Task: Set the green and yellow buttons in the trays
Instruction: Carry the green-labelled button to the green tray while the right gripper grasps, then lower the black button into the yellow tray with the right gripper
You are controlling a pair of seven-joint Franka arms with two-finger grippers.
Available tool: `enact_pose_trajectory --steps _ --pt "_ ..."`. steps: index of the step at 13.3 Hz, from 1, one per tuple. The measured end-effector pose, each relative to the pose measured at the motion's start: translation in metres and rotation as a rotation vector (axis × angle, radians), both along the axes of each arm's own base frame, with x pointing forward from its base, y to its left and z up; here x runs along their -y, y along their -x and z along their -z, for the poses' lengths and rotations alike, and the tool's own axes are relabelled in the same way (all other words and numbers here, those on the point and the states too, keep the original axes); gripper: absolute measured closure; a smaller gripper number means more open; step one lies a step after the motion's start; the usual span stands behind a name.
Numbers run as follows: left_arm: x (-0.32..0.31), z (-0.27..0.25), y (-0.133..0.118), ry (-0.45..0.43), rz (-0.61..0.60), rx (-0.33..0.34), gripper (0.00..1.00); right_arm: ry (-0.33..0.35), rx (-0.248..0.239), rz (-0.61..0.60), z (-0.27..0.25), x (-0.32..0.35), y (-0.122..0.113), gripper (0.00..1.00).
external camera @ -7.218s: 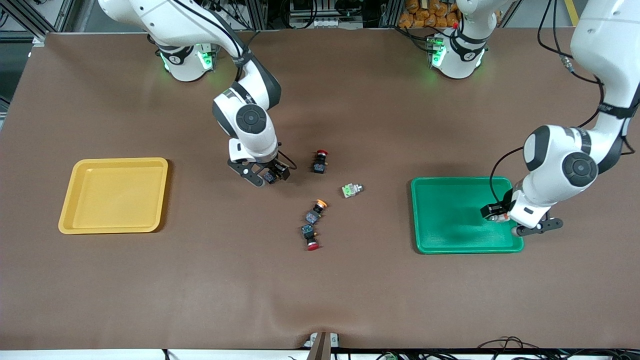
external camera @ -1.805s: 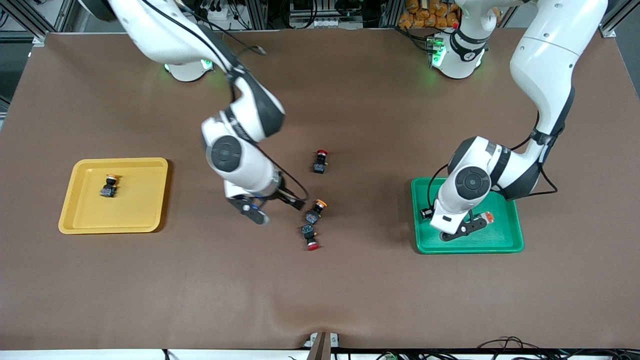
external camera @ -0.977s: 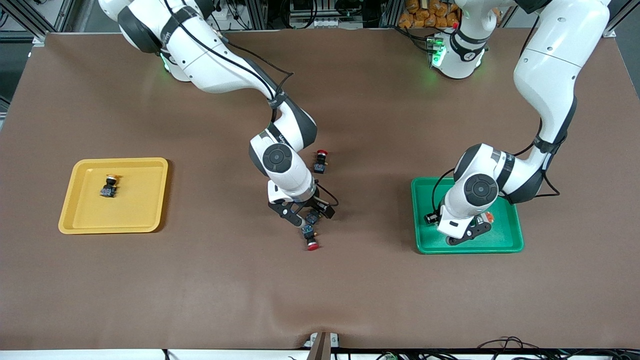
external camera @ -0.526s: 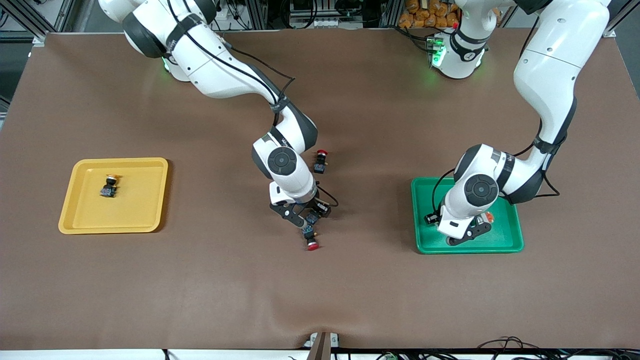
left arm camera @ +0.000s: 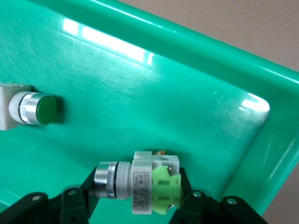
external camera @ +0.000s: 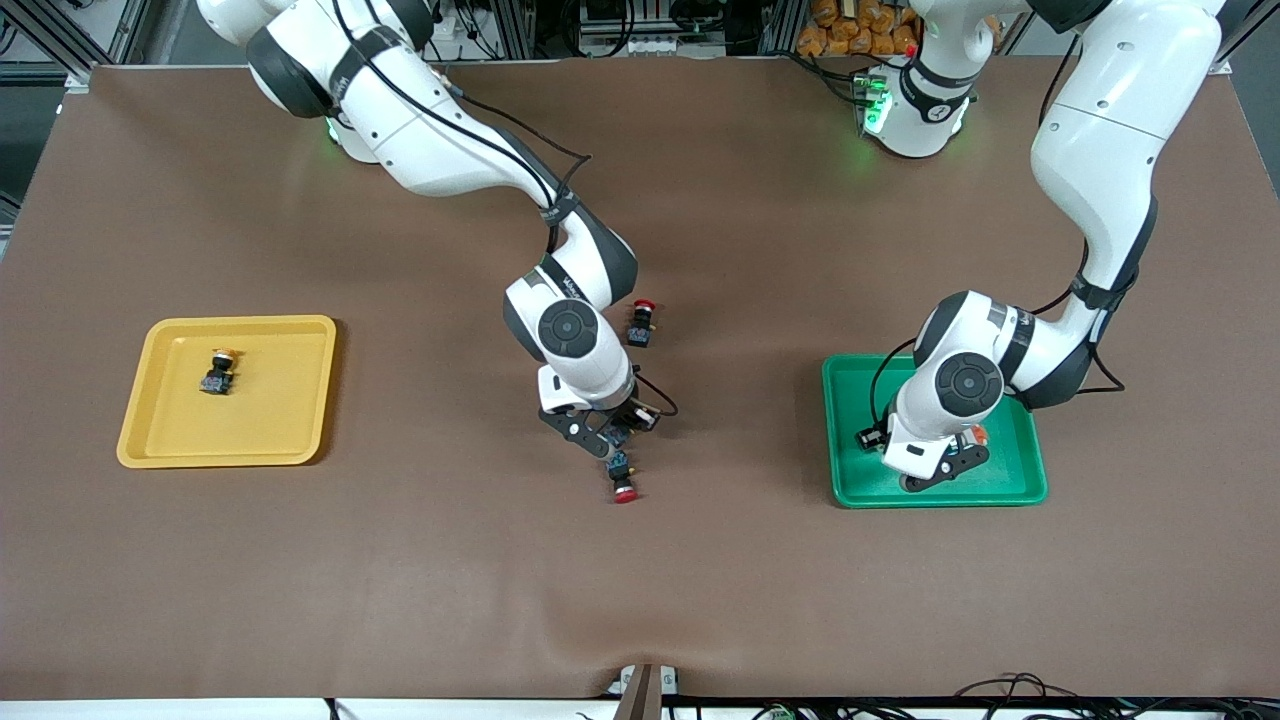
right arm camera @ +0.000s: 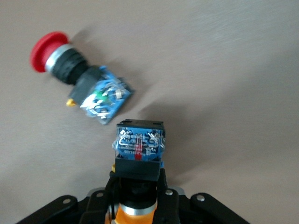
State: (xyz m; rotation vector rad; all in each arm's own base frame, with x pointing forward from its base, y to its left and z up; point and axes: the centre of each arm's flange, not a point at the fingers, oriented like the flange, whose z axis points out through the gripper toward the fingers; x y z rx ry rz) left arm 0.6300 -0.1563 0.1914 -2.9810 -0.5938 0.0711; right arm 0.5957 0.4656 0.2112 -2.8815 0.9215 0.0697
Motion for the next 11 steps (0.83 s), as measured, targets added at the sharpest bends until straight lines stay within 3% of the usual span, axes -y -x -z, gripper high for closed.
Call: enact_pose_trajectory --steps 4,7,11 --pt "-0.006 -0.005 -0.003 -0.004 -0.013 0.005 0.01 0.051 -0.105 -0.013 -0.086 0.061 -0.032 0.67" --pt "-0.011 -0.048 -0.013 -0.028 -0.021 0.048 0.00 0.085 -0.206 -0.156 -0.139 0.143 -0.048 0.67" --pt "0.000 -0.151 -0.028 -0.027 -0.017 0.206 0.00 0.054 -0.246 -0.298 -0.161 0.257 -0.055 0.67"
